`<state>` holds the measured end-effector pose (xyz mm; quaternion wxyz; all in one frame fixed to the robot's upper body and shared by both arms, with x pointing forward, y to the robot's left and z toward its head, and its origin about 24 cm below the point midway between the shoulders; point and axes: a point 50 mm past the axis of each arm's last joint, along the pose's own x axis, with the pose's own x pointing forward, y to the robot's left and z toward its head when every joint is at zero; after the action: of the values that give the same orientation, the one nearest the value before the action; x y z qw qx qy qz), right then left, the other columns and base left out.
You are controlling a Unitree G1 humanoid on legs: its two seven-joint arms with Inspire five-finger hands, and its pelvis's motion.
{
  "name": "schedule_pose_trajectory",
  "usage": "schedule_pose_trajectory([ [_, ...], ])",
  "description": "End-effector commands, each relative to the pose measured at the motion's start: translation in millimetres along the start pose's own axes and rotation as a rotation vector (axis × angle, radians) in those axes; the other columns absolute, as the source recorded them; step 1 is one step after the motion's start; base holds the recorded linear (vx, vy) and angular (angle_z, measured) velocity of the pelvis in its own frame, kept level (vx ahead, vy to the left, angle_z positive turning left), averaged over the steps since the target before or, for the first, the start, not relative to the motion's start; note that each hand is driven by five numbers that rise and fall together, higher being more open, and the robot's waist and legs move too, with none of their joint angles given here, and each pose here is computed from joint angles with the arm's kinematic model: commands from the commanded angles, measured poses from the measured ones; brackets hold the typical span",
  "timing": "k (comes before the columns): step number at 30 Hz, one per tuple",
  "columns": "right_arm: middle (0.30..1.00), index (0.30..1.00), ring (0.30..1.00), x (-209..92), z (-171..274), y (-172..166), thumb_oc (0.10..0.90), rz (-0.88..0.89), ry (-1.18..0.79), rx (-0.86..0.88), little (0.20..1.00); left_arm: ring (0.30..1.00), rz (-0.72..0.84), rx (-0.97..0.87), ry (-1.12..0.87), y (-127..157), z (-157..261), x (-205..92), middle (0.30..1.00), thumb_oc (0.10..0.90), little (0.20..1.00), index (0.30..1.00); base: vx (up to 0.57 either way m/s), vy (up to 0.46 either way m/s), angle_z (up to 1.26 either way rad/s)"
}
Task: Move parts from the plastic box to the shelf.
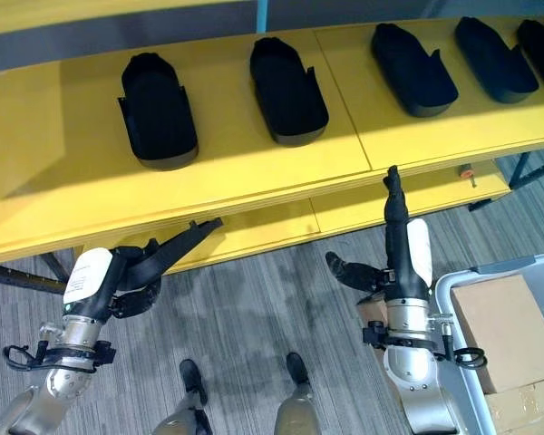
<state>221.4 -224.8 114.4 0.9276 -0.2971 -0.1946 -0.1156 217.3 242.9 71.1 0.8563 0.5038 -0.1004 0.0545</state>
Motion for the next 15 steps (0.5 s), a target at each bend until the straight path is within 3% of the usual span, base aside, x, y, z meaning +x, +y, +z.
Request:
schedule_pose_trajectory([
  [1,1.000,1.000,1.000,21.0,21.7,-26.5,0.900,-0.086,-0.183,-0.056,1.000,0.300,0.313,-0.071,-0.235,47.1,44.0,30.1,0.300,0.400,0.300,0.300,0.12,0.246,0.49],
  [7,1.000,1.000,1.000,22.8,27.7,-19.5,0.900,-0.071,-0.205,-0.029,1.000,0.300,0.321,-0.045,-0.271,52.5,49.9,36.1,0.300,0.400,0.300,0.300,0.08,0.283,0.23],
  [12,1.000,1.000,1.000,26.0,26.6,-9.4,0.900,-0.030,-0.208,-0.014,1.000,0.300,0.308,0.000,-0.246,52.3,44.1,34.2,0.300,0.400,0.300,0.300,0.06,0.311,-0.84],
  [15,1.000,1.000,1.000,22.2,23.4,-9.3,0.900,-0.001,-0.195,-0.014,1.000,0.300,0.256,0.009,-0.229,48.5,40.1,27.7,0.300,0.400,0.300,0.300,0.06,0.157,-0.17],
])
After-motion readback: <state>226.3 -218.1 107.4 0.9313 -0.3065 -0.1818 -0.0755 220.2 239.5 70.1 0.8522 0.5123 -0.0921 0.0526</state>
